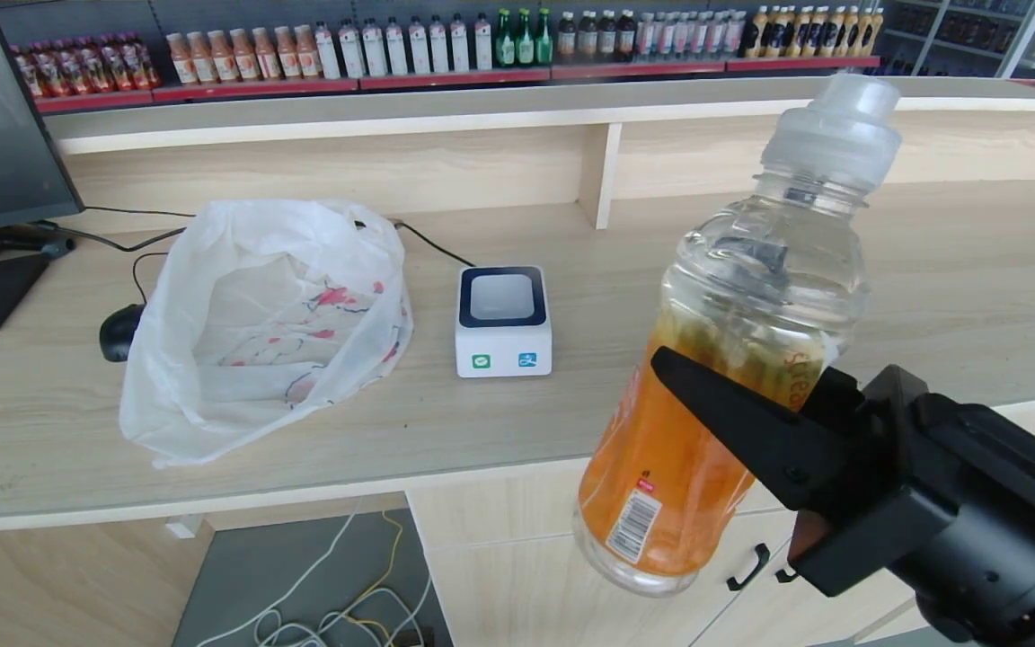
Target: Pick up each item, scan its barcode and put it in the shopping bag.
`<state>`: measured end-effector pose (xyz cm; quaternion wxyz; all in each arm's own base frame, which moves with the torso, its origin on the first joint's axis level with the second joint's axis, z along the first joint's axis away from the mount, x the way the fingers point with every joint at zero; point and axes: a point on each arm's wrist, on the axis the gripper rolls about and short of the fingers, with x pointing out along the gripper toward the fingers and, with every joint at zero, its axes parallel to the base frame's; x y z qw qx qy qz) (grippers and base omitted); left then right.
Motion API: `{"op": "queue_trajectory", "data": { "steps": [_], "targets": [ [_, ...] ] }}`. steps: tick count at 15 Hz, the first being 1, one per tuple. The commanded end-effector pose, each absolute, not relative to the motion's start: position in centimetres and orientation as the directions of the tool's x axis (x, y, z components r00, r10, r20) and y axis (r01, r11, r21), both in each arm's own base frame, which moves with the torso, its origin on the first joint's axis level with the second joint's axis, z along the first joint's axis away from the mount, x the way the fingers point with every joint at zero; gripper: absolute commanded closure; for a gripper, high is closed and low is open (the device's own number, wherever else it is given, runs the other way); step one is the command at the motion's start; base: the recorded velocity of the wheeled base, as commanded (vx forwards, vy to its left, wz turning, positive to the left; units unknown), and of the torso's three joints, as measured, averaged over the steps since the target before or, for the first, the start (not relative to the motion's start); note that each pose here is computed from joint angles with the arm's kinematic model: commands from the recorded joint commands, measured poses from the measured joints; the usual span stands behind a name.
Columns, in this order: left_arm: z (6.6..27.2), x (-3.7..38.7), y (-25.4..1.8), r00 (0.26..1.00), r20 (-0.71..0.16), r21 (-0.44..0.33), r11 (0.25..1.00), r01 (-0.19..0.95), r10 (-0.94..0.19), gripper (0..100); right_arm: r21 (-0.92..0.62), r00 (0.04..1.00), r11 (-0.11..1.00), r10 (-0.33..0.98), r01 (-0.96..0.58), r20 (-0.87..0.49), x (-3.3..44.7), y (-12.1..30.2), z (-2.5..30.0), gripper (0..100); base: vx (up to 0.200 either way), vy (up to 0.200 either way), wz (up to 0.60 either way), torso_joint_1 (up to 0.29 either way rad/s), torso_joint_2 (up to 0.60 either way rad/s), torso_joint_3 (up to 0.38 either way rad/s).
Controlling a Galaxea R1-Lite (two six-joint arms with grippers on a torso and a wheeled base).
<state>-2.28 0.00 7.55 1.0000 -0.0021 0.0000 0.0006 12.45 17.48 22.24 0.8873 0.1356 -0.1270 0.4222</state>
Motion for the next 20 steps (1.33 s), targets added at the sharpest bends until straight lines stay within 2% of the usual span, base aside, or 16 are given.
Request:
{"op": "queue_trajectory", "data": {
  "steps": [1, 5, 11, 20],
  "targets": [
    [7.5, -2.3, 0.0, 1.0, 0.0, -0.005, 1.0, -0.002, 0.002, 0, 0.116, 0.553, 0.551, 0.758, -0.827, 0.345, 12.7, 18.3, 22.4, 100, 0.0, 0.0, 0.0, 0.0, 0.0, 0.0],
    [7.5, -2.3, 0.0, 1.0, 0.0, -0.005, 1.0, -0.002, 0.002, 0, 0.251, 0.473, 0.403, 0.79, -0.88, 0.391, 14.6, 21.4, 23.9, 100, 0.0, 0.0, 0.0, 0.0, 0.0, 0.0],
    [7.5, -2.3, 0.0, 1.0, 0.0, -0.005, 1.0, -0.002, 0.002, 0, 0.313, 0.428, 0.314, 0.798, -0.896, 0.424, 14.3, 22.4, 24.9, 100, 0.0, 0.0, 0.0, 0.0, 0.0, 0.0],
    [7.5, -2.3, 0.0, 1.0, 0.0, -0.005, 1.0, -0.002, 0.002, 0, 0.361, 0.399, 0.251, 0.808, -0.898, 0.433, 13.8, 21.6, 25.2, 100, 0.0, 0.0, 0.0, 0.0, 0.0, 0.0]
  ]
}}
